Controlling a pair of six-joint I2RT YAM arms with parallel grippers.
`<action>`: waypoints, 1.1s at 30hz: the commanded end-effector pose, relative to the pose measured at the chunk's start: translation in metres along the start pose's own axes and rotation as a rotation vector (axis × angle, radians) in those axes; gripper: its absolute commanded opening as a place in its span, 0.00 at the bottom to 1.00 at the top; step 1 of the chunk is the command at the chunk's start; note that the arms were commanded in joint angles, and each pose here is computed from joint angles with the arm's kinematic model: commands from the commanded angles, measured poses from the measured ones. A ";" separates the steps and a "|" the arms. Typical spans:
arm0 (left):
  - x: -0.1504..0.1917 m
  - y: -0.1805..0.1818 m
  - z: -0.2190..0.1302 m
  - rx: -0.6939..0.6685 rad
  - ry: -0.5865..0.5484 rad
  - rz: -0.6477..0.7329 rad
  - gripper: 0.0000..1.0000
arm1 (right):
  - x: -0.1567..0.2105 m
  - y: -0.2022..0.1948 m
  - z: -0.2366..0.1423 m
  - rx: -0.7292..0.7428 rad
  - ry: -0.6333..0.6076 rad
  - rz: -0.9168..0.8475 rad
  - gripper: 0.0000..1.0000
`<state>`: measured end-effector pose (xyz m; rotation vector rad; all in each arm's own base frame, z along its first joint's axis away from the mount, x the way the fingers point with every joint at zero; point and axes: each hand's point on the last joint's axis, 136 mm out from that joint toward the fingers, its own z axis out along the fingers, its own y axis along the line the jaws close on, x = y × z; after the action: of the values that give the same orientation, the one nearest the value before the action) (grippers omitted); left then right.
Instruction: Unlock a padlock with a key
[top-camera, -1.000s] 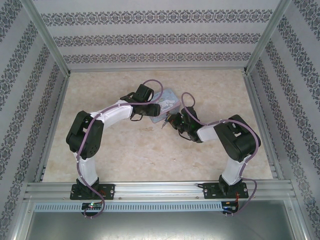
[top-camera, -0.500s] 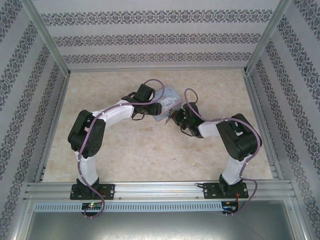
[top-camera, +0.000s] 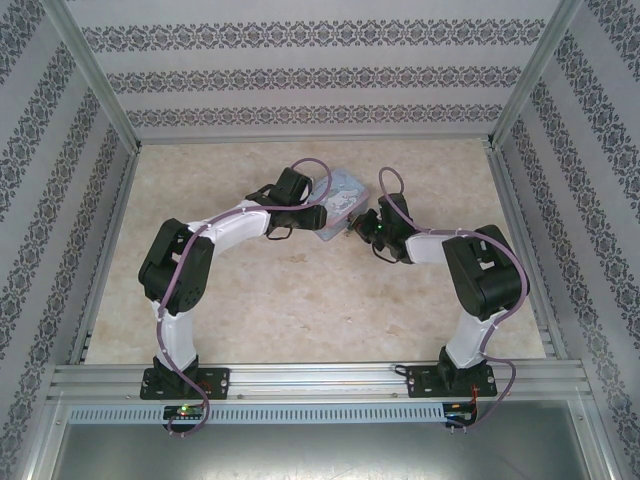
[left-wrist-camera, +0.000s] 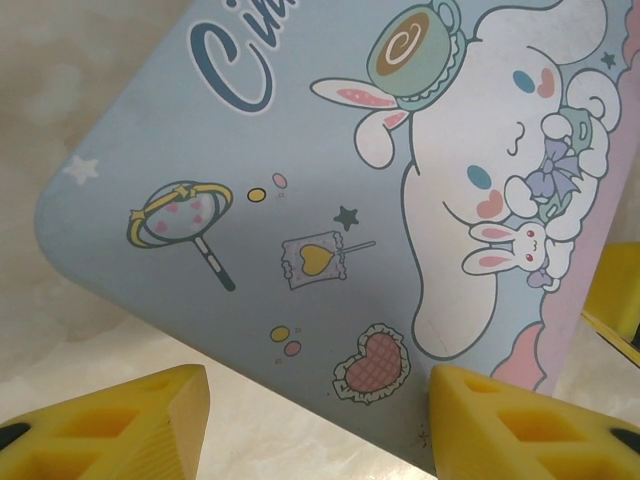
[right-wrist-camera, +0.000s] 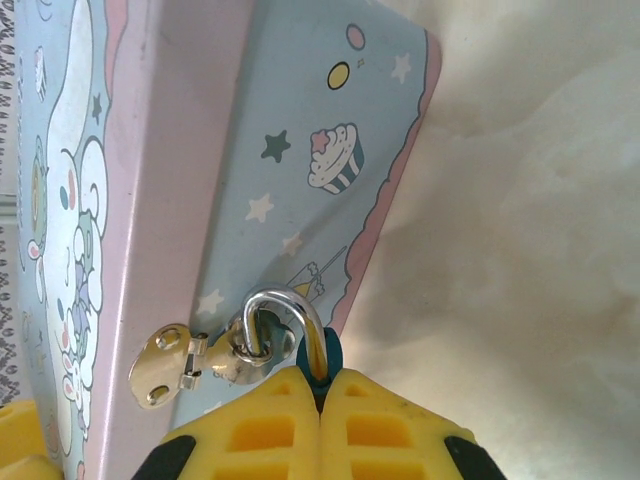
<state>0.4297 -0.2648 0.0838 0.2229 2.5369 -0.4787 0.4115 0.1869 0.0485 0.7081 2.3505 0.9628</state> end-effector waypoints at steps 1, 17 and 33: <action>0.090 0.048 0.022 -0.172 0.301 0.018 0.57 | -0.032 -0.008 -0.007 0.068 -0.068 -0.043 0.00; 0.086 0.045 0.022 -0.163 0.310 0.019 0.58 | -0.050 -0.022 -0.024 0.182 -0.073 -0.119 0.00; 0.034 0.007 -0.011 -0.020 0.164 -0.019 0.73 | -0.064 -0.110 -0.089 0.258 -0.162 0.072 0.32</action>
<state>0.4272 -0.2670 0.0854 0.2344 2.5600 -0.4949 0.3812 0.0455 0.0337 0.9141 2.3668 0.6021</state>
